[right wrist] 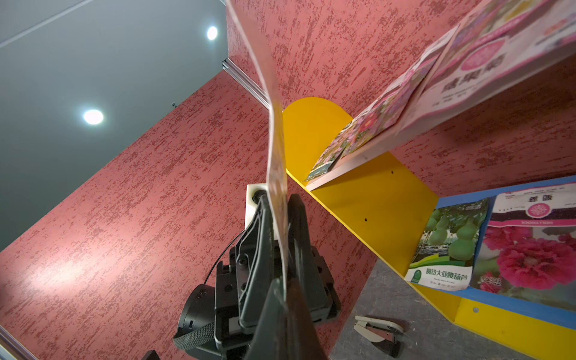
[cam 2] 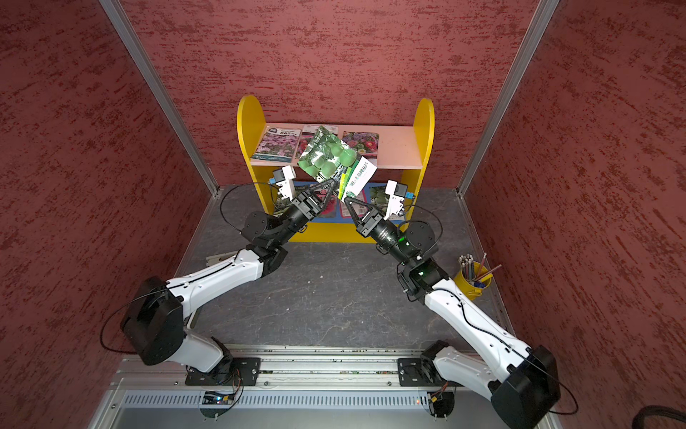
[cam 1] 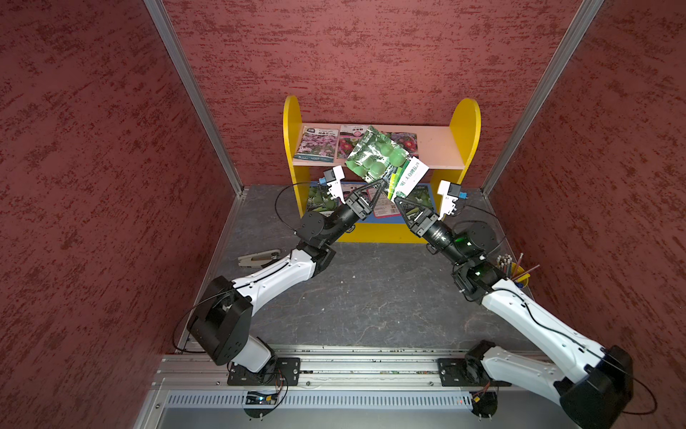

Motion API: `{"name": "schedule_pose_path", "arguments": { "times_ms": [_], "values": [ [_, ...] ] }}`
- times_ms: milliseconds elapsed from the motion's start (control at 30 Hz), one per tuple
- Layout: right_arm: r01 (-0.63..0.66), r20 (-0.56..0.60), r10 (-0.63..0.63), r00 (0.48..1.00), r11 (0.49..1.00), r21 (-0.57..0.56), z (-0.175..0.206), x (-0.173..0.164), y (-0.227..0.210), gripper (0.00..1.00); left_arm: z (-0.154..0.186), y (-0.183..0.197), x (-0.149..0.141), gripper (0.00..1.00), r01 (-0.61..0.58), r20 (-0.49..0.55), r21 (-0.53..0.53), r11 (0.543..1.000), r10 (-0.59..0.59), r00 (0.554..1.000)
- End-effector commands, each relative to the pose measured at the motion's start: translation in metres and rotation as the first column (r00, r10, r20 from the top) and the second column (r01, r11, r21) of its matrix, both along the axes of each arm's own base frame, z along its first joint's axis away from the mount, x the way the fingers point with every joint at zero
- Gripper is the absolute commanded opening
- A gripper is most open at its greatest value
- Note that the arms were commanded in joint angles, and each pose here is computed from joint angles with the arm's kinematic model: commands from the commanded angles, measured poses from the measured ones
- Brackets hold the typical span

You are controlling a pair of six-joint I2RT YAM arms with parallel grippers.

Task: Take the seed bag off the shelf
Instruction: Pick up the seed packet from the shelf.

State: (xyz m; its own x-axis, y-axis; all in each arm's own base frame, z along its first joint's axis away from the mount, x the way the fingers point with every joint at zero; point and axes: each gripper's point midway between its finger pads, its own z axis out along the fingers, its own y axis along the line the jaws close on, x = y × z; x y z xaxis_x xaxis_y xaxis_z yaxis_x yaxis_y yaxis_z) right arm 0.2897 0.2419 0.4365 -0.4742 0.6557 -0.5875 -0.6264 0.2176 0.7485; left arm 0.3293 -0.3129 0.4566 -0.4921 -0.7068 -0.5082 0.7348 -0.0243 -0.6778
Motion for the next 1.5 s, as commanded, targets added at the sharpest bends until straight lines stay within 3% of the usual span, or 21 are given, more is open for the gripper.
{"name": "schedule_pose_path", "arguments": {
  "times_ms": [0, 133, 167, 300, 400, 533, 633, 767, 933, 1133, 1233, 1300, 1467],
  "values": [
    [0.018, 0.031, -0.018, 0.999, 1.000, -0.001, 0.002, -0.001, 0.000, 0.00, 0.016, 0.011, -0.007, 0.11, -0.017, 0.041, -0.017, 1.000, 0.018, 0.999],
    [0.006, 0.031, -0.005, 1.000, 1.000, -0.012, 0.001, -0.002, 0.003, 0.00, 0.017, 0.014, -0.008, 0.00, -0.018, 0.045, -0.001, 1.000, 0.018, 0.999],
    [0.001, 0.036, -0.001, 0.999, 1.000, -0.020, 0.002, -0.003, 0.003, 0.14, 0.017, 0.015, -0.009, 0.00, -0.016, 0.045, 0.005, 1.000, 0.016, 0.999],
    [-0.003, 0.067, 0.009, 0.998, 0.995, -0.096, 0.002, -0.014, 0.002, 0.47, 0.012, 0.023, -0.012, 0.00, 0.006, 0.041, 0.047, 0.999, -0.008, 0.999],
    [0.007, 0.095, 0.014, 0.995, 0.975, -0.224, 0.001, -0.030, -0.003, 0.63, 0.004, 0.033, -0.015, 0.00, 0.039, 0.030, 0.137, 0.990, -0.043, 0.999],
    [0.006, 0.115, 0.045, 0.992, 0.912, -0.411, 0.001, -0.053, -0.013, 0.71, -0.013, 0.049, -0.025, 0.00, 0.086, 0.013, 0.289, 0.953, -0.093, 0.996],
    [-0.012, 0.117, 0.084, 0.990, 0.857, -0.515, 0.002, -0.069, -0.019, 0.71, -0.018, 0.060, -0.039, 0.00, 0.122, 0.021, 0.382, 0.916, -0.141, 0.990],
    [-0.071, 0.101, 0.164, 0.981, 0.796, -0.602, 0.006, -0.085, -0.018, 0.71, -0.027, 0.057, -0.065, 0.00, 0.216, -0.006, 0.509, 0.833, -0.247, 0.969],
    [-0.197, 0.049, 0.295, 0.954, 0.743, -0.639, 0.004, -0.096, -0.004, 0.69, -0.030, 0.055, -0.100, 0.00, 0.337, -0.012, 0.550, 0.764, -0.397, 0.918],
    [-0.262, 0.042, 0.366, 0.930, 0.736, -0.624, 0.008, -0.101, 0.006, 0.63, -0.026, 0.053, -0.128, 0.00, 0.417, 0.010, 0.550, 0.724, -0.505, 0.863],
    [-0.275, 0.034, 0.375, 0.927, 0.736, -0.618, 0.005, -0.100, 0.009, 0.56, -0.024, 0.046, -0.137, 0.00, 0.448, 0.021, 0.546, 0.708, -0.547, 0.837],
    [-0.273, 0.039, 0.374, 0.927, 0.740, -0.614, 0.005, -0.099, 0.009, 0.47, -0.027, 0.043, -0.138, 0.00, 0.458, 0.016, 0.547, 0.701, -0.556, 0.831],
    [-0.251, 0.052, 0.358, 0.932, 0.743, -0.621, 0.008, -0.101, 0.005, 0.37, -0.033, 0.042, -0.135, 0.00, 0.445, 0.007, 0.553, 0.704, -0.539, 0.842]
  ]
}}
